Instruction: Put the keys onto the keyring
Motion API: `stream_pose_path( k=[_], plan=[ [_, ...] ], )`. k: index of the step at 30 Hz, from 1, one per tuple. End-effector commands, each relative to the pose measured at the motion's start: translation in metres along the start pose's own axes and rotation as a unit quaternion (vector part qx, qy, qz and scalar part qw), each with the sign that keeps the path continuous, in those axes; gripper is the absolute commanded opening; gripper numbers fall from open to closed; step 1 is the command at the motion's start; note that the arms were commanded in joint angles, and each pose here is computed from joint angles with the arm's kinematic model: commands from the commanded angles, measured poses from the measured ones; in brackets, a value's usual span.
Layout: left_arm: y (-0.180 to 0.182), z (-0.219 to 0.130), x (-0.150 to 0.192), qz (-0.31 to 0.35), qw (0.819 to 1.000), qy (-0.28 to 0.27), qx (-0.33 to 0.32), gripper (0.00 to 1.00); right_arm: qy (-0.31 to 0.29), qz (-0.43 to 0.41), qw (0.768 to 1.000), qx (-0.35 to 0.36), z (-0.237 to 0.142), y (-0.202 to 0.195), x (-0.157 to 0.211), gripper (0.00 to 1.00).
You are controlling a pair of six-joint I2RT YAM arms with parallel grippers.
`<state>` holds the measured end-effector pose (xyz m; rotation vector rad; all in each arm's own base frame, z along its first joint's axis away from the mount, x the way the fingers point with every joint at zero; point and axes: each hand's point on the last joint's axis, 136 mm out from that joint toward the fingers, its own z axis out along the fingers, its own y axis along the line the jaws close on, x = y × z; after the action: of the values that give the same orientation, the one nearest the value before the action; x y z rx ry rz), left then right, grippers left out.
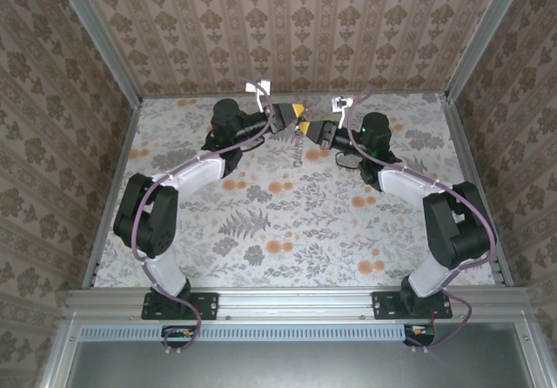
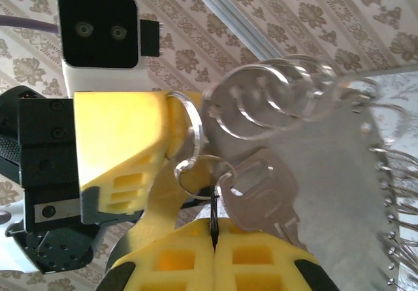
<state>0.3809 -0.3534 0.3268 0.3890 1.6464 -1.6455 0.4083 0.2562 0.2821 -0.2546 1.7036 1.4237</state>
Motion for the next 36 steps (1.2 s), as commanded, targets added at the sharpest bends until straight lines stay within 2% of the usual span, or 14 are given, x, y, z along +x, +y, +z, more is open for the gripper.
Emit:
stream_pose_path(
  k=[1,11,13,17,19,24,25,31,36],
  plan=[
    [-0.021,0.002,-0.013,0.022,0.999,-0.03,0.035,0.0,0.027,-0.005,0.999,-0.037,0.012,0.017,0.009,0.0],
    [-0.016,0.006,-0.009,0.015,0.999,-0.032,0.039,0.0,0.042,-0.003,0.999,-0.02,0.002,0.01,0.015,0.0],
    [-0.015,0.006,-0.01,0.015,0.999,-0.034,0.039,0.0,0.035,-0.002,0.999,-0.013,-0.005,0.008,0.013,0.06],
    [-0.015,0.006,-0.012,0.015,0.998,-0.037,0.039,0.0,0.027,0.001,1.0,0.016,-0.027,0.0,0.012,0.29],
    [-0.014,0.005,-0.012,0.014,0.998,-0.037,0.039,0.0,0.019,0.0,0.999,0.03,-0.04,-0.002,0.011,0.32],
    [-0.015,0.005,-0.013,0.014,0.998,-0.034,0.042,0.0,-0.013,-0.006,0.998,0.063,-0.065,-0.002,-0.001,0.36],
    [-0.015,0.005,-0.013,0.015,0.998,-0.033,0.043,0.0,-0.025,-0.018,0.998,0.06,-0.069,0.01,-0.011,0.36],
    [-0.017,0.005,-0.012,0.014,0.998,-0.03,0.049,0.0,-0.085,-0.023,0.994,0.065,-0.069,0.025,-0.05,0.36],
    [-0.018,0.007,-0.012,0.009,0.998,-0.029,0.056,0.0,-0.107,-0.01,0.994,0.022,-0.054,0.032,-0.071,0.35]
  ],
)
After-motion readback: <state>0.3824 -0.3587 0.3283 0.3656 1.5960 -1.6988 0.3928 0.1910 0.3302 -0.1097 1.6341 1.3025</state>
